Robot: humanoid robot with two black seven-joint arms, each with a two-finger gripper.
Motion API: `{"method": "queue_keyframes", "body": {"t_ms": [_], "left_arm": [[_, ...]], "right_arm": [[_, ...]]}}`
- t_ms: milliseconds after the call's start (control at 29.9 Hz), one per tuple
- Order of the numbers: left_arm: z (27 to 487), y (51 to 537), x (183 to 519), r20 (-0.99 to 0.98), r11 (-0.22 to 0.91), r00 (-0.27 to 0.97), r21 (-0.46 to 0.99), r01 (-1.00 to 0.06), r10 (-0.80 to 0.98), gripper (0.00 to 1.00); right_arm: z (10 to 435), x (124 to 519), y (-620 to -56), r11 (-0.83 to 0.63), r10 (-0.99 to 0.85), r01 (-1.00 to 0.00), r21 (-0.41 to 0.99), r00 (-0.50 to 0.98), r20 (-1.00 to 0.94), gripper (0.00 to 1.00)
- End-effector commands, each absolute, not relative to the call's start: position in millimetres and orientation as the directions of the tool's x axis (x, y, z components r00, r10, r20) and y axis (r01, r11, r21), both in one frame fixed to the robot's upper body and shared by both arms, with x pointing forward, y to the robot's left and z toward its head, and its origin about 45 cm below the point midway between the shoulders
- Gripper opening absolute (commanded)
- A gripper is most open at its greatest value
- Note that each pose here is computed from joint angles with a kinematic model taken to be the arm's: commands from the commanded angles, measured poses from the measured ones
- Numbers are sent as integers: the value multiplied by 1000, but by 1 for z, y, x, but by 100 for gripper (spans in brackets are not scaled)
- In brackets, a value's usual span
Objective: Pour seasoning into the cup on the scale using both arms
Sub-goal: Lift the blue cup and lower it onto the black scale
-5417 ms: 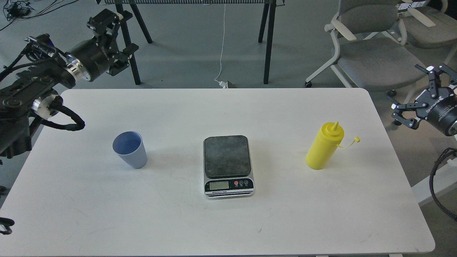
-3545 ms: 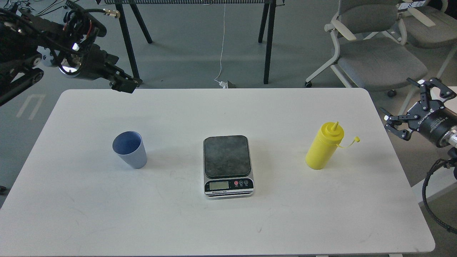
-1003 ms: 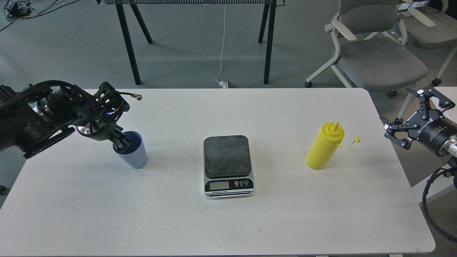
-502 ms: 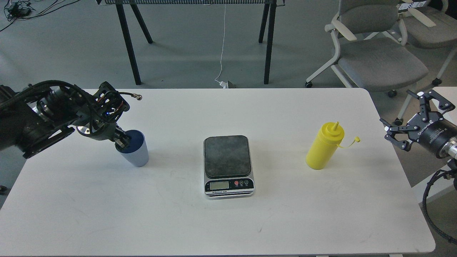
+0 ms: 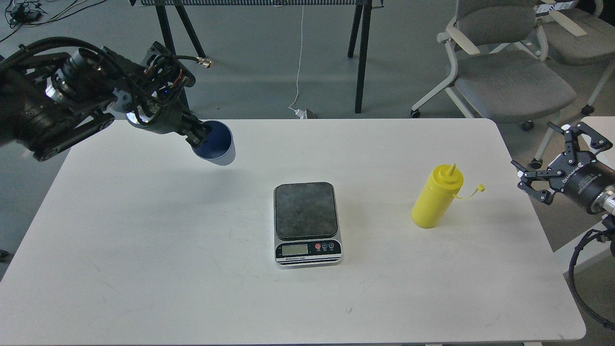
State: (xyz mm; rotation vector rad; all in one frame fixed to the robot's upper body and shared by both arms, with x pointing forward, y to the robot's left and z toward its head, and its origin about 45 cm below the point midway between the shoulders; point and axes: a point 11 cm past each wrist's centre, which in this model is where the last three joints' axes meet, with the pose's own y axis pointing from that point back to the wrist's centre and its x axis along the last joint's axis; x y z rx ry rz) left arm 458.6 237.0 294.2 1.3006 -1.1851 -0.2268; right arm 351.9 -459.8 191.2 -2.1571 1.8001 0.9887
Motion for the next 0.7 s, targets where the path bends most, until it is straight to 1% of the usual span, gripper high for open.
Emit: {"method": "queue_keyframes", "body": {"t_ms": [0, 100, 201, 368, 502, 669], "left_arm": [[318, 180, 451, 576, 424, 330, 797, -431, -748, 6], [303, 123, 437, 568, 472, 255, 809, -352, -783, 6], [288, 99, 426, 553, 481, 226, 823, -303, -802, 7], [259, 100, 429, 534, 460, 280, 839, -290, -798, 8], [254, 105, 436, 528, 442, 306, 842, -309, -792, 8], [237, 111, 432, 507, 427, 330, 857, -287, -796, 9]], "right_arm": [[191, 351, -460, -261, -816, -923, 282, 54, -576, 98], [191, 352, -460, -260, -816, -924, 281, 54, -576, 98], [191, 351, -462, -255, -815, -925, 282, 49, -577, 98], [190, 349, -465, -249, -817, -925, 285, 43, -575, 98], [187, 346, -465, -247, -817, -924, 293, 36, -576, 98], [185, 346, -464, -249, -814, -923, 295, 35, -580, 98]]}}
